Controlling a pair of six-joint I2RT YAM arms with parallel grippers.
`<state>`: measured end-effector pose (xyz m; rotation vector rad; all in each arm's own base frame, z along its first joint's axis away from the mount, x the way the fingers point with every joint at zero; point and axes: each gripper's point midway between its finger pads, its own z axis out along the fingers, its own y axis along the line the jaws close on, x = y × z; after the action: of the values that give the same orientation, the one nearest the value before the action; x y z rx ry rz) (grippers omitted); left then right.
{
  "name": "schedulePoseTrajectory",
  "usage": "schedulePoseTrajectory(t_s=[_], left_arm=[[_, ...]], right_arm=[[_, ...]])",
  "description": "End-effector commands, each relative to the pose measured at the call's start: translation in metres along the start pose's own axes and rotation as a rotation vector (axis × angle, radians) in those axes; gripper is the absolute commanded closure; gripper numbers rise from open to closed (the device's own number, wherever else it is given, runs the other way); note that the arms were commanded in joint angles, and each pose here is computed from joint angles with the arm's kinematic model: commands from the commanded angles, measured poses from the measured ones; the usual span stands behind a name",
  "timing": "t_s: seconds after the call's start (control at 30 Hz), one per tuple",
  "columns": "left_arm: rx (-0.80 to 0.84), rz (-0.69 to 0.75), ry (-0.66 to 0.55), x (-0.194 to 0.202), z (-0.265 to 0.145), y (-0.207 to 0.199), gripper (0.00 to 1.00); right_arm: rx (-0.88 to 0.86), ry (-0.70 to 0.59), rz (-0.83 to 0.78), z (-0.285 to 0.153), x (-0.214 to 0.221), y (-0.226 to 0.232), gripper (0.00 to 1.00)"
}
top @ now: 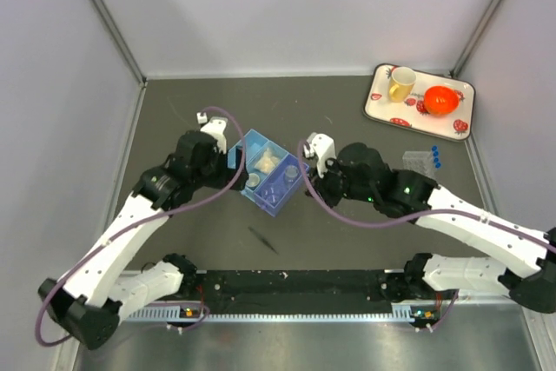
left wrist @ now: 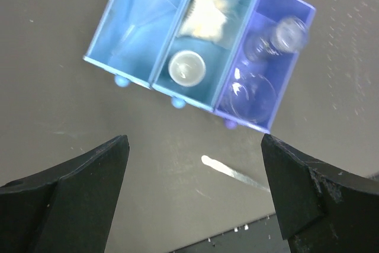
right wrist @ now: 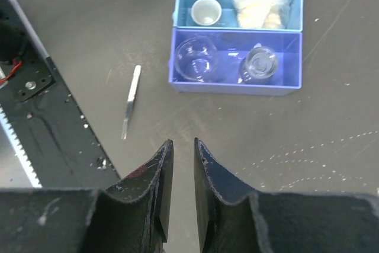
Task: Organize the chemistry lab equipment
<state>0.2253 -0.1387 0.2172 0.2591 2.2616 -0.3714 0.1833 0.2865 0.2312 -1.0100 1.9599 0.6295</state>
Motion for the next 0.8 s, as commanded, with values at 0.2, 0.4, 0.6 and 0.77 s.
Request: schedulePoseTrajectory(t_s=[0.2,0.4,0.6,0.77], left_arm=[[-0.140,-0.256,-0.078,-0.079,0.073,0.072,0.02],[-0.278,-0.358,-0.008,-0.073,0.125,0.141,0.02],[-0.373,-0.412,0.090,-0.063,0.163,0.184,0.04],[-0.367,-0.434,0.207,-0.035,0.193,0.189,0.04]], right_arm=[[-0.068,0.013,0.082,0.000,0.028,0.055,0.80],[-0.151,0.033,0.095,0.018,0.046,0.090,0.82],[-0.202,0.076,0.084,0.030,0.067,0.114,0.82],[-0.234,0.073,0.087,0.033,0.073,0.125,0.82]])
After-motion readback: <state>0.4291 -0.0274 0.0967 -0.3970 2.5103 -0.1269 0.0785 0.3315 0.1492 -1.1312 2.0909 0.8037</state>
